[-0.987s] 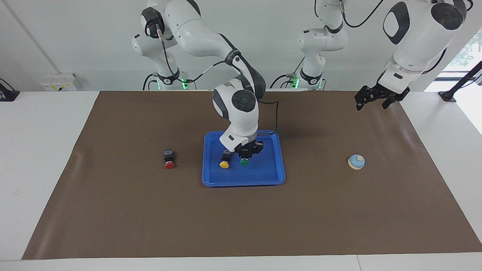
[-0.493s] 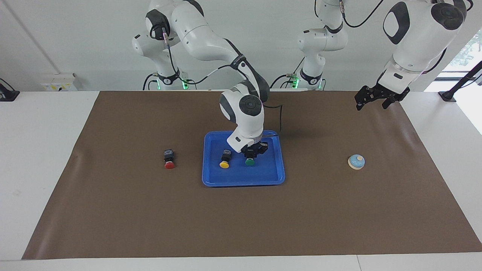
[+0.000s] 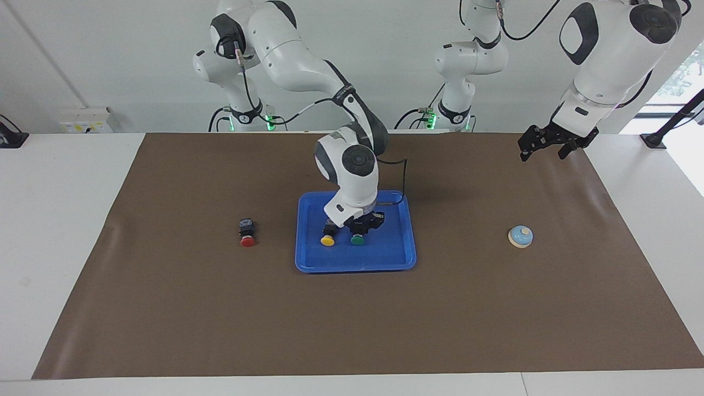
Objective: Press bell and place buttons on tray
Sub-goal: 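Place the green button in the tray beside the yellow one, then grasp the red-capped button with the right gripper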
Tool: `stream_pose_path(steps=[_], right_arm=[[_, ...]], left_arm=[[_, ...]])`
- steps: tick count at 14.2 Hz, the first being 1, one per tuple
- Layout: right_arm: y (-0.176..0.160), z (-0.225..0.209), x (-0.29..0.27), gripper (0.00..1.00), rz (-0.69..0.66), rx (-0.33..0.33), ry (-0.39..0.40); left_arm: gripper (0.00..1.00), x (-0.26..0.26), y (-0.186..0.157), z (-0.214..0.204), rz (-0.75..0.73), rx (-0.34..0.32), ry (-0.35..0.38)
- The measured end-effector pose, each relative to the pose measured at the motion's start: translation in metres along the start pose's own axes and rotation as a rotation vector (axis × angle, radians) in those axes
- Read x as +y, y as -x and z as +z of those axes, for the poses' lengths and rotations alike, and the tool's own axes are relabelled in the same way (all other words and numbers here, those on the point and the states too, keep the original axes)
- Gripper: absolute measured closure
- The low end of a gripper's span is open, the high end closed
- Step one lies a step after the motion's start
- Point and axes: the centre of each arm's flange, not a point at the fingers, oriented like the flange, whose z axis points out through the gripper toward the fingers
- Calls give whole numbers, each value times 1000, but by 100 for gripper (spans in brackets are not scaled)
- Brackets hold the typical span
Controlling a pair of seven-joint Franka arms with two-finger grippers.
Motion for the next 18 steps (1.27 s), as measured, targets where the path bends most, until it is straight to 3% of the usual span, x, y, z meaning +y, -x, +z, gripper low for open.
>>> stream_pose_path(steps=[2,3,6,7,12,16,18], right_arm=[[-1,1,2,52,5,-2,2],[-1,0,2,44,12,-1,1],[-5,-21,9,8,26,12,-9],[-9,-35,18,0,37,13,-9],[-41,-111,106,0,45,60,70],[-64,-135,212,0,-106,21,68],[-64,-130,255,0,-173,-37,74]], left_arm=[[0,0,0,0,0,0,0],[0,0,0,0,0,0,0],[0,0,0,0,0,0,0],[0,0,0,0,0,0,0],[0,0,0,0,0,0,0],[0,0,0,0,0,0,0],[0,0,0,0,0,0,0]])
